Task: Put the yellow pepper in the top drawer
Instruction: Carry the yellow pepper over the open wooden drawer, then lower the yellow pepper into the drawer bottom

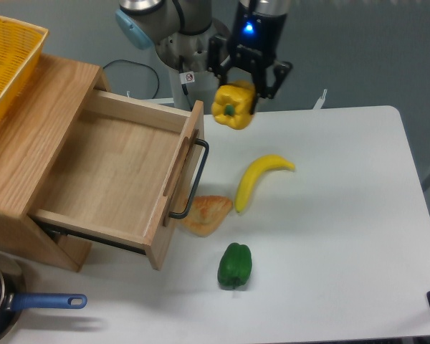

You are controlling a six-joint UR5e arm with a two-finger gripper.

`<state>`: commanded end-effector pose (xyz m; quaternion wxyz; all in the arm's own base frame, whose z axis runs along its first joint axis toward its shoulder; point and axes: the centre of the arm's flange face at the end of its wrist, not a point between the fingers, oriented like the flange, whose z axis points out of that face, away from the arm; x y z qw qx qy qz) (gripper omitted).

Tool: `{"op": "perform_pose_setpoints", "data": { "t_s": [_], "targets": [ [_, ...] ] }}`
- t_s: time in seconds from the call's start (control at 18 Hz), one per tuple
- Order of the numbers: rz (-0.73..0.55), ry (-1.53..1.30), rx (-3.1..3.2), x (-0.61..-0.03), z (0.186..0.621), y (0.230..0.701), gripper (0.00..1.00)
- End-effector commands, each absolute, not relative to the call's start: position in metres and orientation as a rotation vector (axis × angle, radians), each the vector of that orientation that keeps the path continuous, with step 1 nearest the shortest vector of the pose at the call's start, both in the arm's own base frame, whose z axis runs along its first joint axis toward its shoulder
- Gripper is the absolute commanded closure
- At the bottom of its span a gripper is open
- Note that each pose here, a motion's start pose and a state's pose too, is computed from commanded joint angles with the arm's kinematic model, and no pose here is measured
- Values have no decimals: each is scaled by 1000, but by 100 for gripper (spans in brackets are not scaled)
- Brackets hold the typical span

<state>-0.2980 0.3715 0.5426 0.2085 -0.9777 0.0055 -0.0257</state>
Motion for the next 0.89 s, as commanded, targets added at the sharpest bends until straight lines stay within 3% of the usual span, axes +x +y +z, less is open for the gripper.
{"op": "perform_pose_setpoints", "data": {
  "t_s": [0.44, 0.89],
  "targets": [
    [-120, -12, -2696, -225, 545, 432, 69],
    [-195, 34, -2759, -216, 493, 483, 69]
  ]
}}
